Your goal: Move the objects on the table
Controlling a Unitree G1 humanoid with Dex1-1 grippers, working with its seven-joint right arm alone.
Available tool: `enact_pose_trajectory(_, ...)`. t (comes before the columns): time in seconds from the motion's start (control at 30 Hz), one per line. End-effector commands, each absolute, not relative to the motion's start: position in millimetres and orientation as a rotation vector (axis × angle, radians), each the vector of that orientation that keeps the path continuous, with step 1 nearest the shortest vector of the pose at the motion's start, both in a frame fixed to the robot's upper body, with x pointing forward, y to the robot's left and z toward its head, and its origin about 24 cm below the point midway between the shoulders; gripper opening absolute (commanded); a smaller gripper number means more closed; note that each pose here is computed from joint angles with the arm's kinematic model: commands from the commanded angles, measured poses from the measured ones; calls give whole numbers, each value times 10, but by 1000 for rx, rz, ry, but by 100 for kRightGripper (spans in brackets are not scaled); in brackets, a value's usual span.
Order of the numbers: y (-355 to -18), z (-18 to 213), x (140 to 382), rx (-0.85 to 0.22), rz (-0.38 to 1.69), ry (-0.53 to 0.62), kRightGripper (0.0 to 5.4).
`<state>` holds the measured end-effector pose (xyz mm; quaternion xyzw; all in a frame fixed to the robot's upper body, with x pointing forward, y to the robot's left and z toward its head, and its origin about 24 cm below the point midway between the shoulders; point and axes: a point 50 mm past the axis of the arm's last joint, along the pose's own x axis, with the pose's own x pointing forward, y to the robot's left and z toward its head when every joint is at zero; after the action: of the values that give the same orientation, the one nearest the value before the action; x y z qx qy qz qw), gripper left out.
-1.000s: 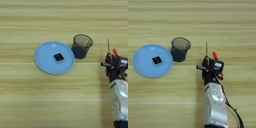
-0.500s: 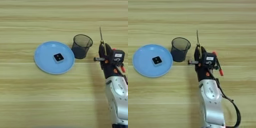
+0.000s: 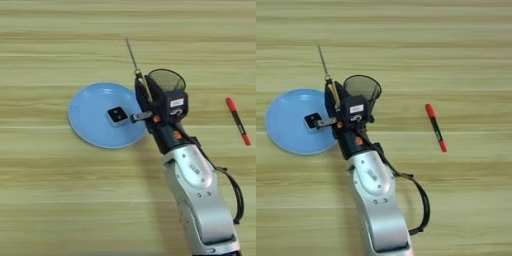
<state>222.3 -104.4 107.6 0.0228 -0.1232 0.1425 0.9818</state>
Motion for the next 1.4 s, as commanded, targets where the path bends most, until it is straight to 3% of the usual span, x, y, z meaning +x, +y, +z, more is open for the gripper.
enact_pose_trajectory(0.03,-791,1210,2327,109,359,-289,78)
enact_pose_trajectory(0.33,-550,889,2492,170,450,-112,78)
enact_pose_trajectory(1.07,-553,638,2555,88,470,33,78)
enact_pose_trajectory(1.4,-560,585,2569,136,474,77,78)
